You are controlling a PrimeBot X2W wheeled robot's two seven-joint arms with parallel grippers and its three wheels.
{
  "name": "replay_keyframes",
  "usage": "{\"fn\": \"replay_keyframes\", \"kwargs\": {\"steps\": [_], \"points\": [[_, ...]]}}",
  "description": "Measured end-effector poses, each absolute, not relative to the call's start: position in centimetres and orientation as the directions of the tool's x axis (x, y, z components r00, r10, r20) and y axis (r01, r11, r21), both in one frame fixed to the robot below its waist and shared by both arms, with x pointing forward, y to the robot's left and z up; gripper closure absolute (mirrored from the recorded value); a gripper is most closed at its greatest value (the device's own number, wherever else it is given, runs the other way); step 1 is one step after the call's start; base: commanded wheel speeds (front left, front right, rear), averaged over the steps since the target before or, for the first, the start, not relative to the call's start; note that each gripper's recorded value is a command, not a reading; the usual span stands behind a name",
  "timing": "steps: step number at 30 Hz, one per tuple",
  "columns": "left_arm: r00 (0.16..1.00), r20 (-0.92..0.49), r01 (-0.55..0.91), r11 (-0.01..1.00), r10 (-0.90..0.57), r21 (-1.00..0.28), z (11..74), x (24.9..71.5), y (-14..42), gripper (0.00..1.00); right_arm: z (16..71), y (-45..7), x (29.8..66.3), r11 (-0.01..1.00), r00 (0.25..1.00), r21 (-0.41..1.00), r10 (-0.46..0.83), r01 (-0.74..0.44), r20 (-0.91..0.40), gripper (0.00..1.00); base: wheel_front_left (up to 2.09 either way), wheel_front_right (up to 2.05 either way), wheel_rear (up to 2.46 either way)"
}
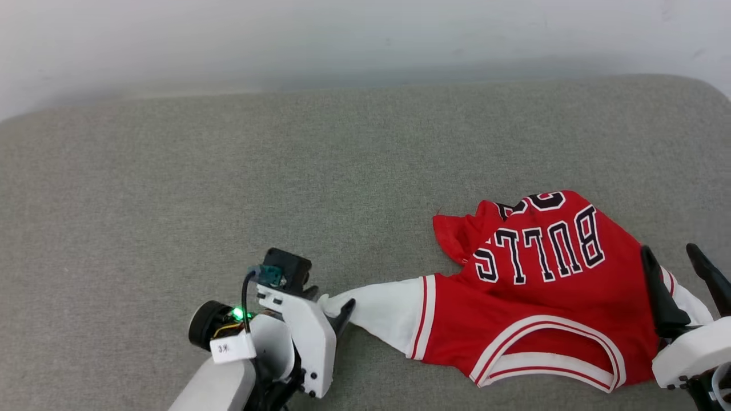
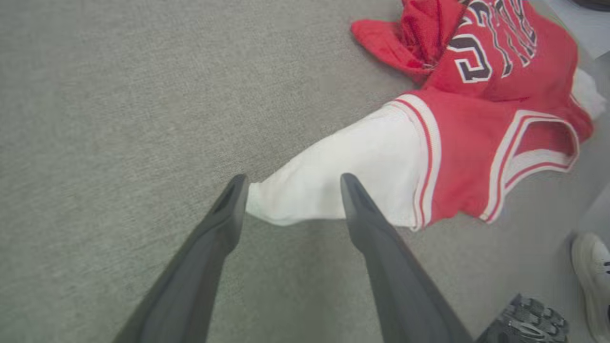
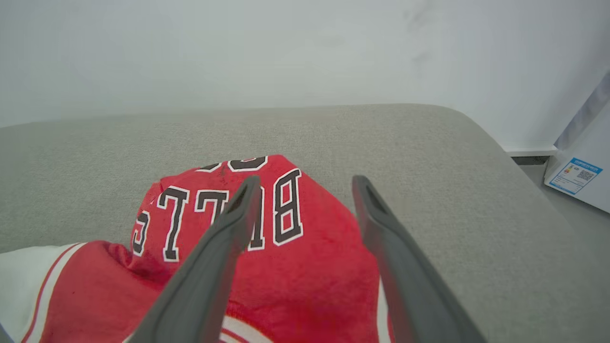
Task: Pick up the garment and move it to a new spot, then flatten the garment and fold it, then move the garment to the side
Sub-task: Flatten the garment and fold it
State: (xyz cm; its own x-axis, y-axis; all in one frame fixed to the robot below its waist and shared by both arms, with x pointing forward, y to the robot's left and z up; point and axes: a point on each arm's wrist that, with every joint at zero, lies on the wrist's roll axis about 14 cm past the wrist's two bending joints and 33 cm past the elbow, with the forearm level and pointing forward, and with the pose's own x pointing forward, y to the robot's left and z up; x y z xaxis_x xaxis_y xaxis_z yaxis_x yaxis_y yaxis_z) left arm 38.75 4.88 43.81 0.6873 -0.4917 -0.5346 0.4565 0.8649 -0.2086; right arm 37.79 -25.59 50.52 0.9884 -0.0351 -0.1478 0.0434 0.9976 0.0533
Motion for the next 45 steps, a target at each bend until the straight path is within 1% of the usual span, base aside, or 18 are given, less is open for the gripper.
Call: {"fn": "replay_keyframes", "kwargs": {"steps": [3,12,21,22,23,24,25,28,30,33,36,39,45], "points": [[0.662,-0.583,0.452,0.871,-0.471,-0.19,42.8,39.1,5.0,0.0,49.9,-25.6,37.9,0.997,0.986,0.055,-0.035,0.045,-0.164,0.0,0.0,0.0,0.0],[0.624,-0.68,0.427,0.897,-0.384,-0.115,39.3,39.7,6.5,0.0,47.9,-25.8,38.1,0.996,0.976,0.063,-0.043,0.058,-0.212,0.0,0.0,0.0,0.0],[0.587,-0.714,0.414,0.9,-0.381,-0.139,37.3,39.3,6.6,0.0,46.7,-25.4,38.7,0.997,0.971,0.062,-0.021,0.037,-0.239,0.0,0.0,0.0,0.0],[0.58,-0.717,0.418,0.897,-0.386,-0.145,37.2,39.3,6.4,0.03,46.6,-25.4,38.8,0.998,0.97,0.061,-0.018,0.034,-0.241,0.0,0.0,0.0,0.0],[0.572,-0.72,0.423,0.894,-0.393,-0.151,37.0,39.2,6.3,0.45,46.6,-25.3,38.9,0.998,0.97,0.059,-0.015,0.03,-0.244,0.0,0.0,0.0,0.0],[0.568,-0.721,0.424,0.892,-0.398,-0.158,37.0,39.1,6.2,0.96,46.5,-25.2,39.0,0.998,0.969,0.058,-0.01,0.025,-0.245,0.0,0.0,0.0,0.0],[0.561,-0.722,0.429,0.888,-0.404,-0.164,36.8,39.1,6.1,1.0,46.4,-25.2,39.1,0.998,0.969,0.056,-0.008,0.023,-0.248,0.0,0.0,0.0,0.0],[0.555,-0.719,0.428,0.885,-0.419,-0.185,36.7,39.1,5.8,1.0,46.3,-25.2,39.1,0.998,0.967,0.052,-0.005,0.019,-0.253,0.0,0.0,0.0,0.0],[0.566,-0.71,0.418,0.888,-0.419,-0.191,36.7,39.1,5.8,1.0,46.4,-25.3,39.2,0.999,0.968,0.048,-0.004,0.017,-0.252,0.0,0.0,0.0,0.0],[0.6,-0.685,0.381,0.9,-0.414,-0.211,37.1,39.3,6.5,1.0,46.4,-25.4,39.1,0.999,0.966,0.042,-0.002,0.013,-0.259,0.0,0.0,0.0,0.0],[0.661,-0.647,0.327,0.922,-0.381,-0.21,38.0,39.7,8.1,1.0,46.4,-25.5,38.8,0.999,0.961,0.037,0.004,0.007,-0.276,0.0,0.0,0.0,0.0],[0.723,-0.606,0.27,0.944,-0.33,-0.192,39.2,40.2,10.7,1.0,45.4,-25.4,37.8,0.999,0.937,0.032,0.017,-0.006,-0.349,0.0,0.0,0.0,0.0],[0.795,-0.533,0.205,0.956,-0.288,-0.21,41.9,39.5,13.0,1.0,43.2,-26.8,35.0,1.0,0.863,0.006,-0.012,0.018,-0.505,0.0,0.0,0.0,0.0]]}}
